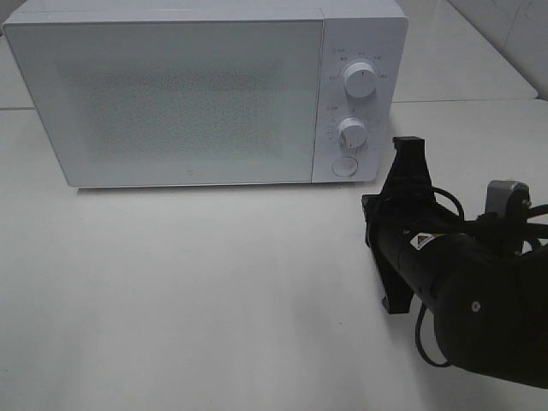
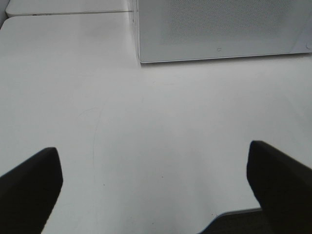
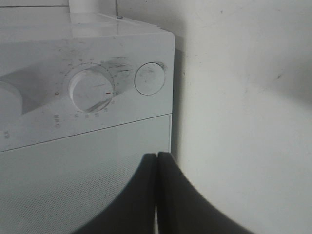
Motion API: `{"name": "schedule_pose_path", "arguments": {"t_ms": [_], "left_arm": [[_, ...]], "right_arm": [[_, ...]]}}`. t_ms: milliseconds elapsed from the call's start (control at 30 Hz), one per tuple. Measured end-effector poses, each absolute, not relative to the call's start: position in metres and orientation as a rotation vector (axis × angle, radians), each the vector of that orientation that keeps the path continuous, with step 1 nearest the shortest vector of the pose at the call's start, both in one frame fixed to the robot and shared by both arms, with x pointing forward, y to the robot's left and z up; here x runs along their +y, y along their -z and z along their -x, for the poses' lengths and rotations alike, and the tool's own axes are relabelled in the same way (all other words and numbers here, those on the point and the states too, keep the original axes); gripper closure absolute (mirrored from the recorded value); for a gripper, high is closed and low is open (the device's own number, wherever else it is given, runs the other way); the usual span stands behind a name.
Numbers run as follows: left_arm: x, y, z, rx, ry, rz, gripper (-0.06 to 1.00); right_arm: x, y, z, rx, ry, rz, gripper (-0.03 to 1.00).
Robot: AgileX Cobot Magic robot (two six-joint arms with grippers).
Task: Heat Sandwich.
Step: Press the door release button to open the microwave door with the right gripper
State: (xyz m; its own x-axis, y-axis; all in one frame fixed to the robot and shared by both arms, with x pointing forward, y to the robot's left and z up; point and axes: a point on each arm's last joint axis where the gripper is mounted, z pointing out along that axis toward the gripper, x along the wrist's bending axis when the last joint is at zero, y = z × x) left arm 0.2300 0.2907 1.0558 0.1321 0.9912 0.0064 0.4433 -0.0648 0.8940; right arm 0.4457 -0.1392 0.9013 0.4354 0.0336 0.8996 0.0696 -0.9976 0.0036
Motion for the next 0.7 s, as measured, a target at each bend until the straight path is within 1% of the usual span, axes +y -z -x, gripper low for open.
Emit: {"name": "schedule_pose_path", "arguments": {"t_ms": [167,400,700], "left_arm": [[0.291,-1.056,-0.23,1.419,-0.883,-1.627,-0.02],[0.291,-1.056,-0.23,1.419,-0.883,-1.627,-0.02],[0.291,-1.056,-0.23,1.419,-0.883,-1.627,-0.02]], "right_arm": [[-0.139,-0.894,-0.457,-0.052,1.641,2.641,0.95],[-0.14,-0.897,-0.48,-0.037,1.691,2.609,0.95],[-0.139,-0.886,-0.511,-0.03,1.704,2.611,0.95]]}}
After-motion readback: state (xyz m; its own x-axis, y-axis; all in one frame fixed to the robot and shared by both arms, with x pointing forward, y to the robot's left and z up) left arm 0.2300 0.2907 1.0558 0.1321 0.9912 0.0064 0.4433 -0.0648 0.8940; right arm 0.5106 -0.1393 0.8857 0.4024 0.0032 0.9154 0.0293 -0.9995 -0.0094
